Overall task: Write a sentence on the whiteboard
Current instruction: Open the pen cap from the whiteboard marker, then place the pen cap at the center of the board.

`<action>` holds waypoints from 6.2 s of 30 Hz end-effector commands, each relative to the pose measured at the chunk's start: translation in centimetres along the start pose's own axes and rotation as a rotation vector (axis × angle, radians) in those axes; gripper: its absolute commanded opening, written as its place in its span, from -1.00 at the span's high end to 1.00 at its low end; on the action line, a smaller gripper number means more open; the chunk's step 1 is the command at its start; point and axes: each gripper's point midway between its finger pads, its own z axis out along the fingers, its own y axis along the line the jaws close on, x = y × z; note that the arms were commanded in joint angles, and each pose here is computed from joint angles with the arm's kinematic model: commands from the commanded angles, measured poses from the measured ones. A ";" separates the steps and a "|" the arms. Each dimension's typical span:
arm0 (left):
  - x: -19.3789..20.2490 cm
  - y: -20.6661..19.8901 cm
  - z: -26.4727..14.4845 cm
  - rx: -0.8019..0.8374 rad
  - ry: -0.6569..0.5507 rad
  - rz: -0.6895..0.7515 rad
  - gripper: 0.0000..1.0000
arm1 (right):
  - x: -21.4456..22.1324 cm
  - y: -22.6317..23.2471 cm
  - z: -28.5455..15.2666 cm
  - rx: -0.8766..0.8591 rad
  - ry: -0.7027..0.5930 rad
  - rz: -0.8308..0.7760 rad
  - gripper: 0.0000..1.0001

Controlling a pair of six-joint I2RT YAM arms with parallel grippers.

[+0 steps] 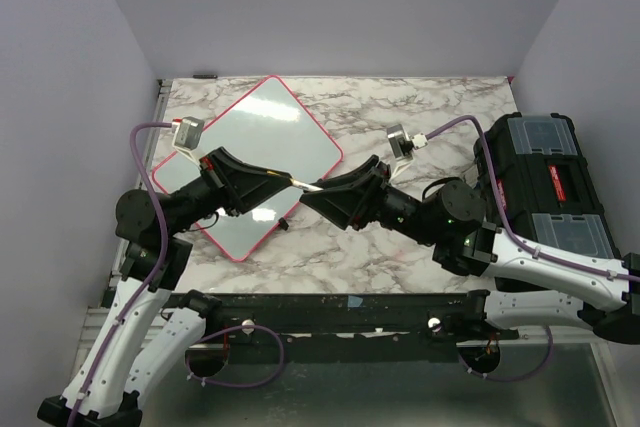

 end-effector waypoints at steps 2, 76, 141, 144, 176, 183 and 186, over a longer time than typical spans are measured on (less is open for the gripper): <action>0.3 0.7 -0.2 -0.045 0.016 0.032 1.00 | -2.6 2.7 0.6 -0.084 -0.071 -0.001 0.24; 0.7 2.9 -0.5 -0.187 0.066 0.067 1.00 | -0.8 2.4 -0.4 -0.091 -0.004 0.015 0.99; 1.3 5.0 -0.9 -0.256 0.074 0.050 1.00 | -3.1 3.8 -1.8 -0.152 -0.101 0.001 0.99; 0.8 4.8 -0.7 -0.259 0.065 0.057 1.00 | -3.4 3.3 -2.7 -0.122 -0.121 0.001 0.99; 1.5 15.5 5.9 -0.416 0.137 -0.058 1.00 | -9.6 -3.2 -9.3 0.370 -0.285 -0.067 0.99; 7.8 23.0 10.3 -0.475 0.306 -0.119 1.00 | -9.6 -5.8 -12.2 0.541 -0.279 -0.048 0.99; 9.7 25.3 11.7 -0.502 0.348 -0.120 1.00 | -10.0 -6.1 -13.6 0.571 -0.299 -0.036 0.99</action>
